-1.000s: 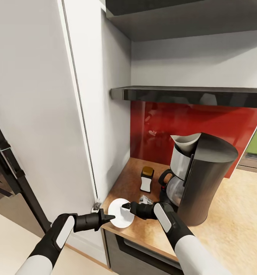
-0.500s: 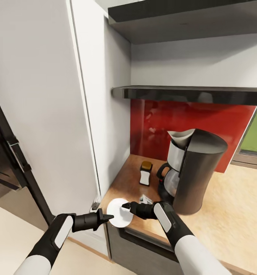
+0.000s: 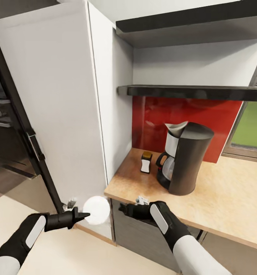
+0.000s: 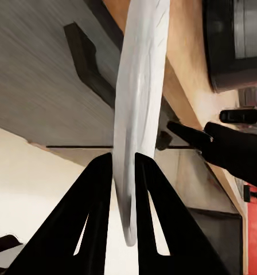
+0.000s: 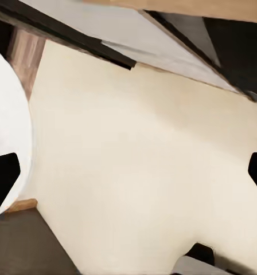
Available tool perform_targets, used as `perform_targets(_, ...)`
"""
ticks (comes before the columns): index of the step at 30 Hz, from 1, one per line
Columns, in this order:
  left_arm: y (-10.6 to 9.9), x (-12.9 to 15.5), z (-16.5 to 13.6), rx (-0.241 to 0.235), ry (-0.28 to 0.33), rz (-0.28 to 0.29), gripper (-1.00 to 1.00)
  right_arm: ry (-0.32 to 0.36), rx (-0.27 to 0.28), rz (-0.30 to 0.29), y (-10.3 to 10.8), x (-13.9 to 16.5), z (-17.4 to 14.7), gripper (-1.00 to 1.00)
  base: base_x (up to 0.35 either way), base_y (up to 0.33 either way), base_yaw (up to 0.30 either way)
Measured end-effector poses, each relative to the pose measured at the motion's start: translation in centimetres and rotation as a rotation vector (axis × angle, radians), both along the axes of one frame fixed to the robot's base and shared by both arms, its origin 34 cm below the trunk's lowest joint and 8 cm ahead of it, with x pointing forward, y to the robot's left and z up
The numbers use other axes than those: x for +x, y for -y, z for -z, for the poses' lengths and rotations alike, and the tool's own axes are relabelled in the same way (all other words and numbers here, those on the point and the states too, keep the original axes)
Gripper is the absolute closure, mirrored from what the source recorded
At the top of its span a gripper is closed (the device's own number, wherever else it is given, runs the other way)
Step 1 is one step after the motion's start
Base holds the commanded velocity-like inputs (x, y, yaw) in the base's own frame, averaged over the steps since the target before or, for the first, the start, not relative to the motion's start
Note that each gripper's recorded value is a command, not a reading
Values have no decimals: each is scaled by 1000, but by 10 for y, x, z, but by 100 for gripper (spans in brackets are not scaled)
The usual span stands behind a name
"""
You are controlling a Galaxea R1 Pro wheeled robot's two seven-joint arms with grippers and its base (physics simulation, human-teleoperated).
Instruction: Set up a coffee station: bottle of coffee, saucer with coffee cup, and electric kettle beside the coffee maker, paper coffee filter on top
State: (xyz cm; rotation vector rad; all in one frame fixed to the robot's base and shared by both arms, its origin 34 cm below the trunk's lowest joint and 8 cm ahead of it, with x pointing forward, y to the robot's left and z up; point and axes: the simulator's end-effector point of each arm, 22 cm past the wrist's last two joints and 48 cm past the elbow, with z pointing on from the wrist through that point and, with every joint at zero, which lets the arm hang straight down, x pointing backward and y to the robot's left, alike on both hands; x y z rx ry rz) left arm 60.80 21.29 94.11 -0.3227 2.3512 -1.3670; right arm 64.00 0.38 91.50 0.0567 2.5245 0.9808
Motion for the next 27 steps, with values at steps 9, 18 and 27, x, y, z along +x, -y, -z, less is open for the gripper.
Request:
perform_targets(9,-49,0,-28,-35,58,-8,100,52,-2,-18,-6,7,-17,-100,-294,157,0)
perform_targets(18,-43,5,-39,-61,71,-1,100,-266,-156,-75,21,-93,109,-100,-19,12,0)
perform_targets(27,45,22,-69,-209,119,57,100,-219,-529,-142,132,-190,223,-100,0,0,0)
